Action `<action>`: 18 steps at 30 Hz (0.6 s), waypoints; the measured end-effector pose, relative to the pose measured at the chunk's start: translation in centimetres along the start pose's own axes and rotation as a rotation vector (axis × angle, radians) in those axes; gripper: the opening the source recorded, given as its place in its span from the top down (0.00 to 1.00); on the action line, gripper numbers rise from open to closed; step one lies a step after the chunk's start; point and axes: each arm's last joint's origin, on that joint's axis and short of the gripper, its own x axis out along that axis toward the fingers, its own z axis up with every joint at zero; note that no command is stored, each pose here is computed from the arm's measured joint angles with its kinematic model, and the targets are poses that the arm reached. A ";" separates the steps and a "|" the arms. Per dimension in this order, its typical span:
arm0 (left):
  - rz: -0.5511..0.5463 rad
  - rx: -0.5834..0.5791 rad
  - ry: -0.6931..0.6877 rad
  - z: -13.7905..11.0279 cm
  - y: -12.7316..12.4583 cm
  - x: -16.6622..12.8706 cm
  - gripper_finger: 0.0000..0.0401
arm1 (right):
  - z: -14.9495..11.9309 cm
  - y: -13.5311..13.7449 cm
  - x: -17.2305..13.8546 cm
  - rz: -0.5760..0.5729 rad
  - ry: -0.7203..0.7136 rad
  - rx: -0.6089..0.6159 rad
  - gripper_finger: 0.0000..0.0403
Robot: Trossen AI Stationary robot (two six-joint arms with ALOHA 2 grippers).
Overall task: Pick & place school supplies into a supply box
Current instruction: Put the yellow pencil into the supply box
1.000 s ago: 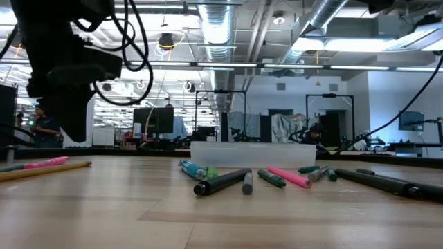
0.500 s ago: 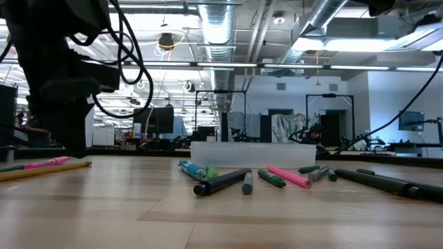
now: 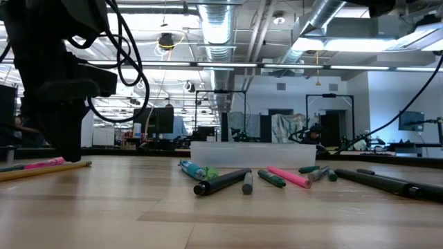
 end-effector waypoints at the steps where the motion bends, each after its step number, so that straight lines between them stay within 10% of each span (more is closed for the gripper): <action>1: -0.002 -0.003 0.006 0.0 0.0 0.0 0.70 | 0.0 0.0 0.0 0.000 0.000 0.000 0.73; 18: -0.004 0.013 0.066 -0.4 -1.1 2.0 0.70 | 0.0 0.0 0.0 0.000 0.001 0.000 0.73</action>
